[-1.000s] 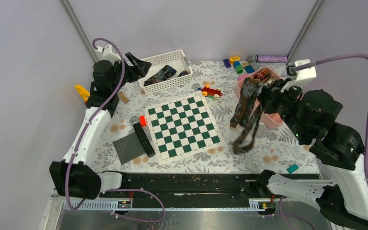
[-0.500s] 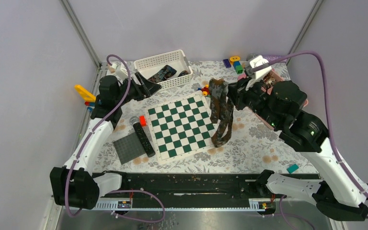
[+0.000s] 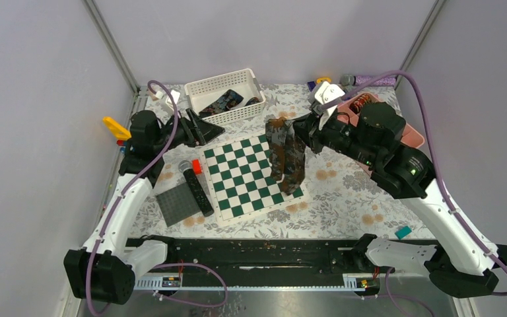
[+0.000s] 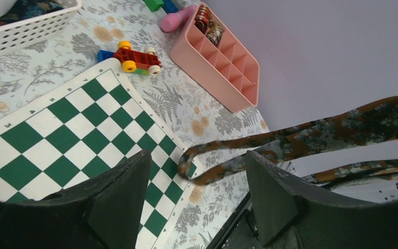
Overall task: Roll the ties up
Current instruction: Place the bin at the corner of the board, then flatten out the tie at the center of the board.
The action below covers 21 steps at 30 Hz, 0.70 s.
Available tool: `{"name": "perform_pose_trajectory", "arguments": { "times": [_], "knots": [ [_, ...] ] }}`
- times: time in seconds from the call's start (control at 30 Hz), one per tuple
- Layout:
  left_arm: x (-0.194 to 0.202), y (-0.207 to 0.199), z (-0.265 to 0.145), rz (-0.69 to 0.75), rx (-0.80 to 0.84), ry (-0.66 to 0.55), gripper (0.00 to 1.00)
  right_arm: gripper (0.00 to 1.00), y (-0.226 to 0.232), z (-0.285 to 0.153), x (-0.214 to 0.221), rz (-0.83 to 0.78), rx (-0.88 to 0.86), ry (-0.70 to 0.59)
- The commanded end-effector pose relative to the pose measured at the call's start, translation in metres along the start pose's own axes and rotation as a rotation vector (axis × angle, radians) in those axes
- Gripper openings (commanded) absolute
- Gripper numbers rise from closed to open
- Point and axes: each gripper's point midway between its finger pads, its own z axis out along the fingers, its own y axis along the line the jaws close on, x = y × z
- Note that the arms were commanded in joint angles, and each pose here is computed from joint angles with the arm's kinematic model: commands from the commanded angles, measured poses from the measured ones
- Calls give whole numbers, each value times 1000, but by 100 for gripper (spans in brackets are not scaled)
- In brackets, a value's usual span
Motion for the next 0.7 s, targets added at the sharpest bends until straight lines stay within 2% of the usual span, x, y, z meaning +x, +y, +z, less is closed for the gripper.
{"name": "perform_pose_trajectory", "arguments": {
  "times": [0.0, 0.17, 0.33, 0.43, 0.5, 0.57, 0.67],
  "knots": [
    [-2, -27, -4, 53, 132, 6, 67, 0, 5, -3, -18, -44, -103, -86],
    [6, -34, -7, 70, 182, 44, 65, 0, 0, 3, -14, 22, -177, -121],
    [29, -65, -8, 259, 271, 63, 68, 0, 14, 10, -17, 49, -317, -126],
    [43, -90, -3, 421, 328, 4, 70, 0, 20, 12, -21, 87, -372, -115],
    [43, -100, -4, 516, 362, -103, 72, 0, 22, 10, -25, 110, -393, -115],
    [44, -107, -7, 582, 406, -203, 76, 0, 28, 4, -28, 135, -434, -118],
    [50, -117, -10, 668, 473, -274, 78, 0, 43, -9, -32, 158, -539, -126]
  ]
}}
